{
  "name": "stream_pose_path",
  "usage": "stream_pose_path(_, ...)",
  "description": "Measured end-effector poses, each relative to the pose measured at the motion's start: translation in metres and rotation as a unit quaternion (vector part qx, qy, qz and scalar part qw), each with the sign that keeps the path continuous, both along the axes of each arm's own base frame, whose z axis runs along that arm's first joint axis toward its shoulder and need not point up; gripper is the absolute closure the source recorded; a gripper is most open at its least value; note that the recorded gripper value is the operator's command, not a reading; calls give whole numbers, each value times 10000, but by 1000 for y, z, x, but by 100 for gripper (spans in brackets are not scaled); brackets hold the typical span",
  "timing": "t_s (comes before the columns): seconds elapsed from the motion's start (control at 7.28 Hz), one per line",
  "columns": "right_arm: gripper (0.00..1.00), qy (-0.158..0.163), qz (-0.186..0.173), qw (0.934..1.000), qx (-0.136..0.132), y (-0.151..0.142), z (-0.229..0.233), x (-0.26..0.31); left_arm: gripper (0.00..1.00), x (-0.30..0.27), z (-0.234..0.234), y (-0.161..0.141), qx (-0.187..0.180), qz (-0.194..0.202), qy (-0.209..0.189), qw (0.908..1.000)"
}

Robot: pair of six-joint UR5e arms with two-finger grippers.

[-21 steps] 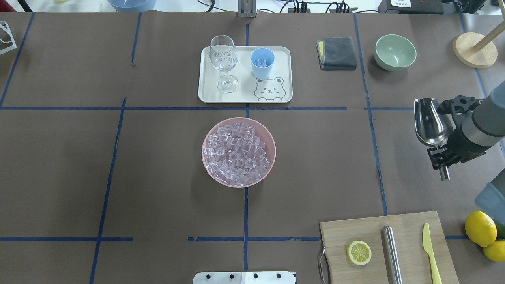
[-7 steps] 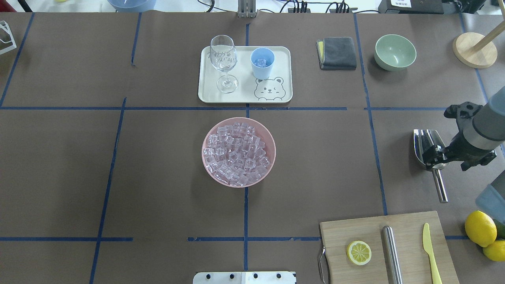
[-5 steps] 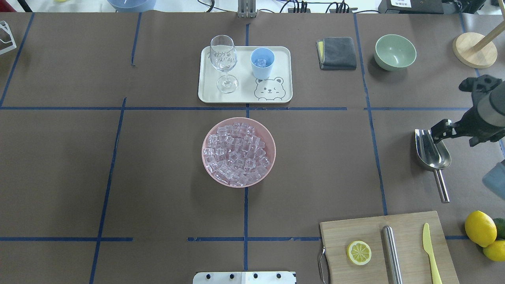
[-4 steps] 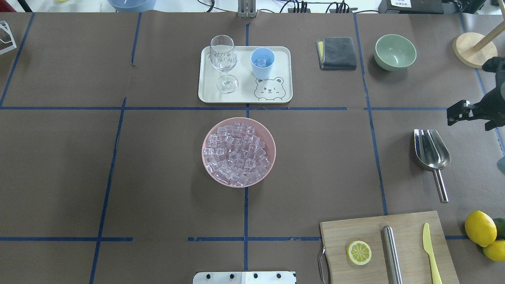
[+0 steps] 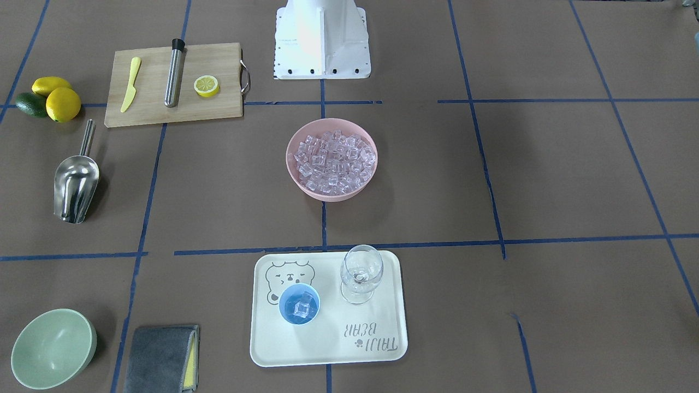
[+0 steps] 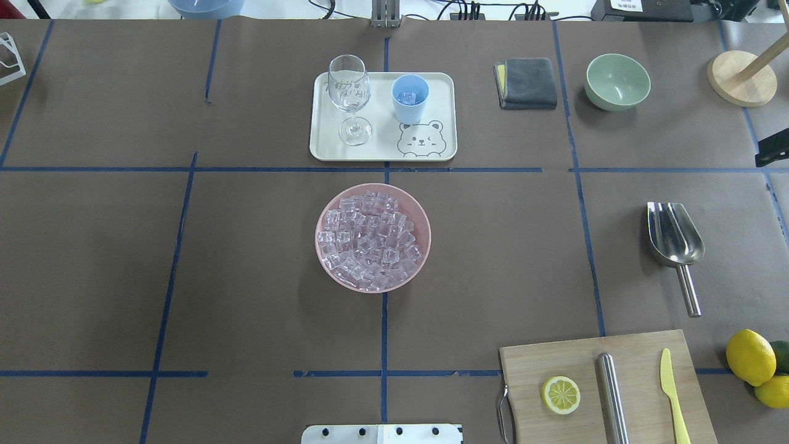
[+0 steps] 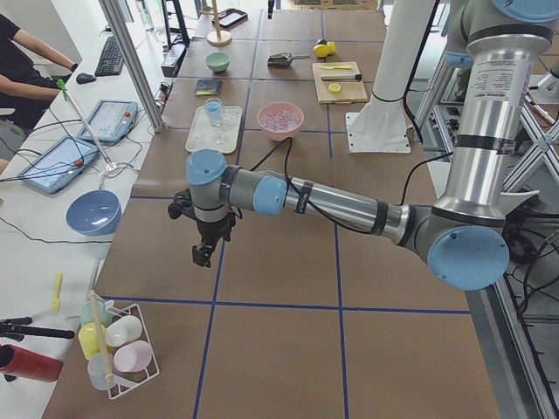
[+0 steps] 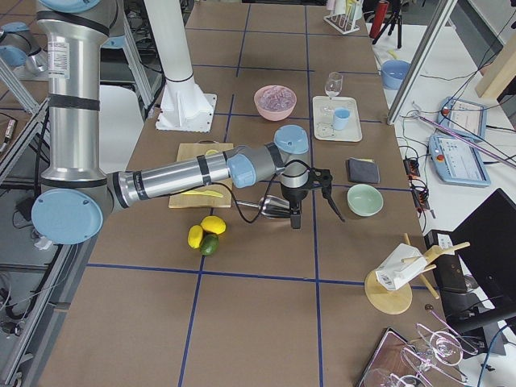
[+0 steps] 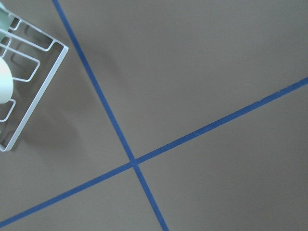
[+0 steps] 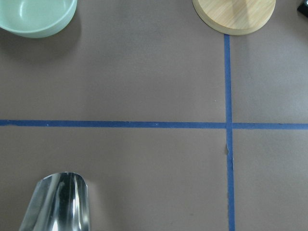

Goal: Put ice in cup with scoop

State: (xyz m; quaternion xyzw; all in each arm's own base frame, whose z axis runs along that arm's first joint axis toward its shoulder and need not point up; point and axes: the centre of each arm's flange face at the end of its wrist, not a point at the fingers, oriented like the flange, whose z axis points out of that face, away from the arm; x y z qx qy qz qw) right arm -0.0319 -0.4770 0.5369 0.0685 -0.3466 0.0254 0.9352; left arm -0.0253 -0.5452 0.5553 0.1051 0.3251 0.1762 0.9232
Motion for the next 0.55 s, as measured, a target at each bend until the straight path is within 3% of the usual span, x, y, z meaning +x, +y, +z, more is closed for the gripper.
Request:
stream_pose_path(0.27,0,-419,-152,9990,-10,22,32,47,0,-38,54,16,-462,116,-28,9989)
stream_pose_path(0.55,0,-578,-218,9981,-48,50,59,71,0,-51,97,32,-1000,-63,37,9950)
